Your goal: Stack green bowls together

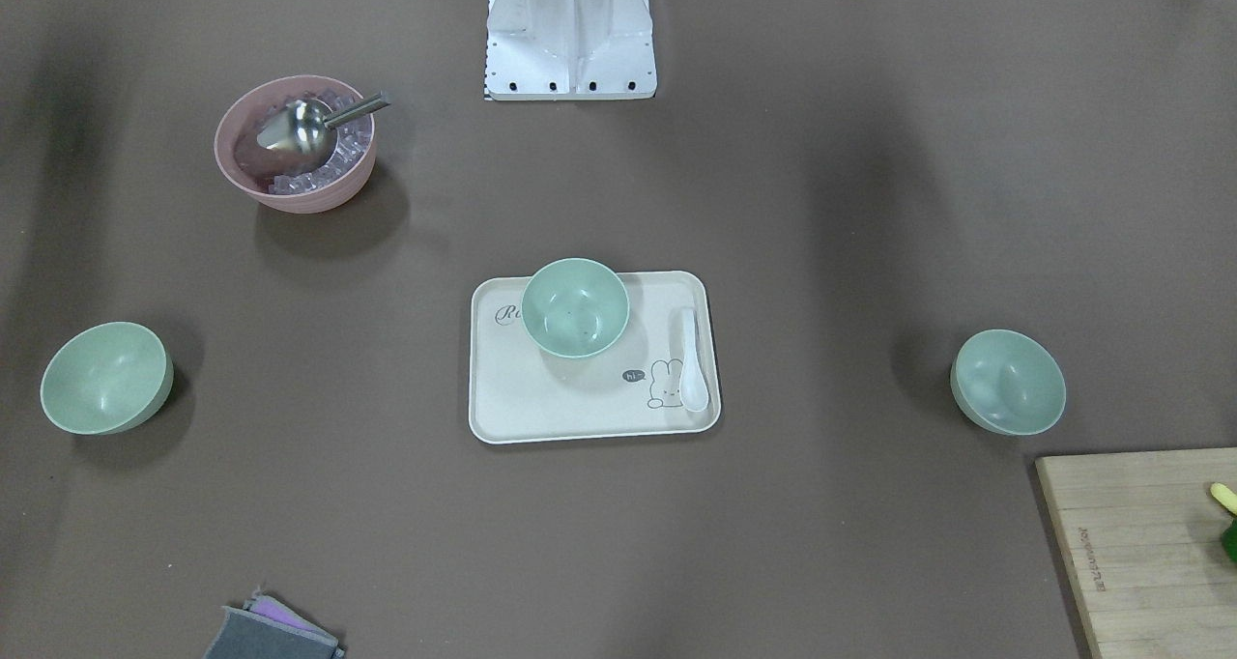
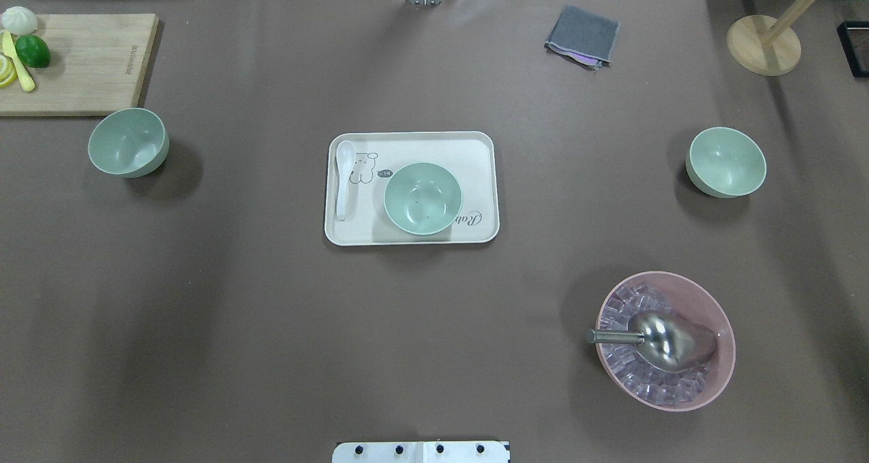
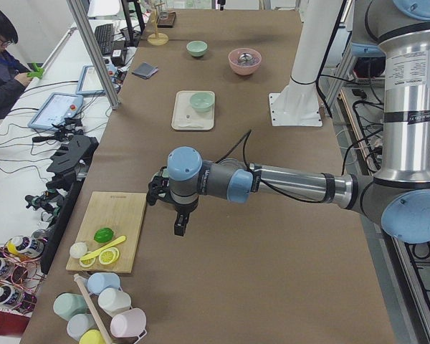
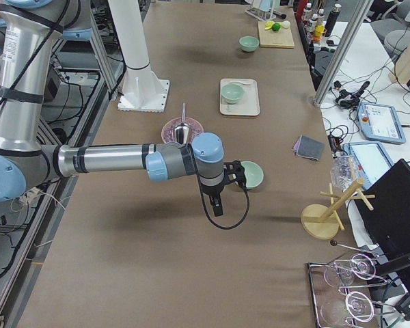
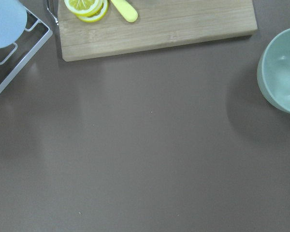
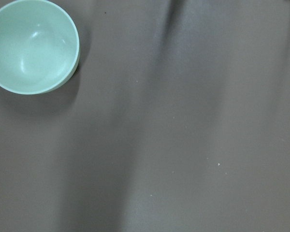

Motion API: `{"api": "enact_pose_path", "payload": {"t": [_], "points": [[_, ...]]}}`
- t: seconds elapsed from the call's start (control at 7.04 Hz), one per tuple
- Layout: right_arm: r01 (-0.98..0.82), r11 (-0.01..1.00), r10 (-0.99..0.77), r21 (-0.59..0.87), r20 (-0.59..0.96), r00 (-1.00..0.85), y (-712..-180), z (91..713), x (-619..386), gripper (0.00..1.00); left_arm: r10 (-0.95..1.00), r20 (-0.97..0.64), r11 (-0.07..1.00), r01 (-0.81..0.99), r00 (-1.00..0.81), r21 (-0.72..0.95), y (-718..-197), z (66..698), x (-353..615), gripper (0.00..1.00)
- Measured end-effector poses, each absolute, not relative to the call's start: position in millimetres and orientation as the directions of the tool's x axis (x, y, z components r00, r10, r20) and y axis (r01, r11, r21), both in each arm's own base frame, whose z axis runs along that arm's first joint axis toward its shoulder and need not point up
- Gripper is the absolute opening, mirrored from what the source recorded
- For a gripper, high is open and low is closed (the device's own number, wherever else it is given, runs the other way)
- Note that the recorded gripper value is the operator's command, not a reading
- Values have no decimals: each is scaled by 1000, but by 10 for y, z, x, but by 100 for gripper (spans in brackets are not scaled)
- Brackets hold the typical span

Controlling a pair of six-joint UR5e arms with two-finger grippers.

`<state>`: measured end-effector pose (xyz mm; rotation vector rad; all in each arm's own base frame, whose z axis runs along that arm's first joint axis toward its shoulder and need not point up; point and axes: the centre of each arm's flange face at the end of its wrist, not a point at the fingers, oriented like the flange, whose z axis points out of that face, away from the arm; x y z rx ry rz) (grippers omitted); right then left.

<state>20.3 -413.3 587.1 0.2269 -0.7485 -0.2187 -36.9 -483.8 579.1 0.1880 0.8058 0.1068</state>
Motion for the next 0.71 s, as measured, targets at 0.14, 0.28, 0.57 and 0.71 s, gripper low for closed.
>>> {"api": "enact_pose_path", "payload": {"t": [0.14,0.28,0.57,0.71], "points": [[114,941,-300,319,631,715,-4163,5814,206,100,182,-701,973,-24,690,228,-4943,5697,-366,98],[112,930,-318,349,615,721,-4199,5764,211,100,189,-699,971,-26,690,238,-5016,5666,-363,98],[79,926,-306,370,608,733,-4357,5605,203,100,243,-686,950,-26,685,311,-5101,5604,-357,98],[72,923,-304,377,603,738,-4451,5538,176,100,301,-669,921,-25,680,389,-5212,5552,-332,98]]}}
